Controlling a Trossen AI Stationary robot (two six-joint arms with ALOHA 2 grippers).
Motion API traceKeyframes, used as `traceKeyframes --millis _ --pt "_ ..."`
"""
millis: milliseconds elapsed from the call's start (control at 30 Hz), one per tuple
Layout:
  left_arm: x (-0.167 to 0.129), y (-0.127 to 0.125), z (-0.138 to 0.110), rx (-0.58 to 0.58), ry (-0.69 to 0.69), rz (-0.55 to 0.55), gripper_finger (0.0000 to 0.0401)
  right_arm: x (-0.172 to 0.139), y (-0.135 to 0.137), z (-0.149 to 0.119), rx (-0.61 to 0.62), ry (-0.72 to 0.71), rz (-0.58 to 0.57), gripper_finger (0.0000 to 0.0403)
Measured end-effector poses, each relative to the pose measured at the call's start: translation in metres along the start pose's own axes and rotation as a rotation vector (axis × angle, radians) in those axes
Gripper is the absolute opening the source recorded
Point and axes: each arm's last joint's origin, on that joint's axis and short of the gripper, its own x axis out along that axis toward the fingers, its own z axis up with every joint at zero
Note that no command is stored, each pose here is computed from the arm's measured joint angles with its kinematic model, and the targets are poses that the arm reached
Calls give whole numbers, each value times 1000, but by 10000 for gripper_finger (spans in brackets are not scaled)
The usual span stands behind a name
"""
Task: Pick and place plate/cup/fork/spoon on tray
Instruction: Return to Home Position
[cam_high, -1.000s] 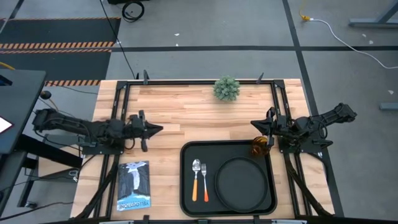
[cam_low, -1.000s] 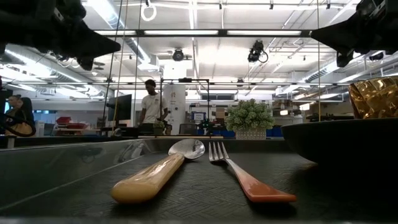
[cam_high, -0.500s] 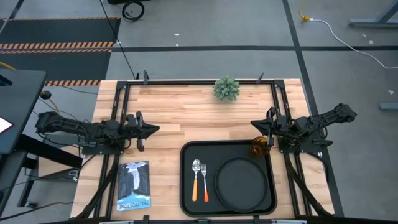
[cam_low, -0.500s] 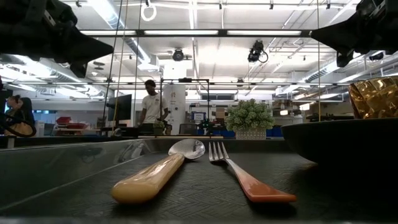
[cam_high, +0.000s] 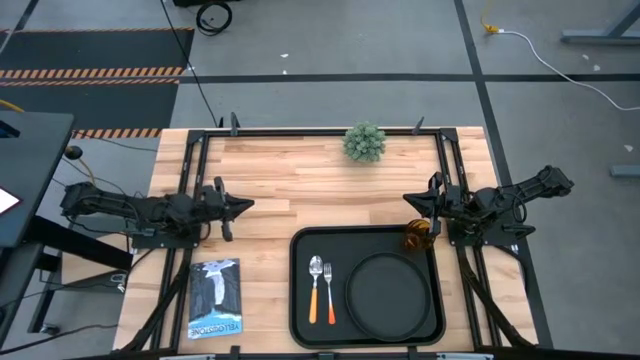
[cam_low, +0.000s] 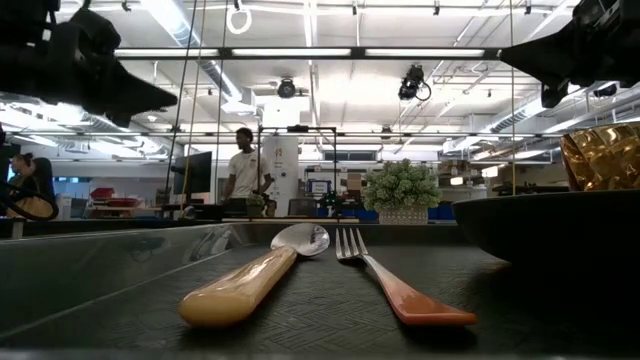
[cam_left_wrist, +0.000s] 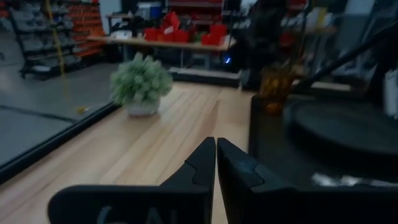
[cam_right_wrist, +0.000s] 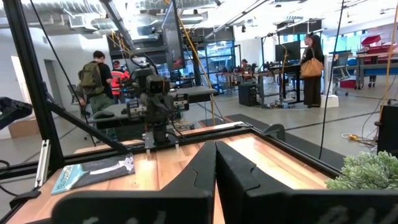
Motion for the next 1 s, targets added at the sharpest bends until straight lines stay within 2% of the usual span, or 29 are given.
traceKeyframes --millis 300,433,567,733,867,1000 --pt "-1 2 -4 58 37 40 7 0 0 0 0 0 0 14" --pt "-1 0 -4 24 38 -12 6 0 0 2 10 -15 0 14" --pt "-3 -4 -3 -13 33 -53 9 0 0 1 -93 -5 -3 14" --pt "-3 -6 -3 -61 34 -72 10 0 0 -9 -224 86 4 14" --pt "-3 -6 -4 -83 44 -70 11 -1 -1 -13 -241 114 8 13" --pt "-3 -6 -5 -5 49 -70 11 -1 -1 -13 -241 114 8 13"
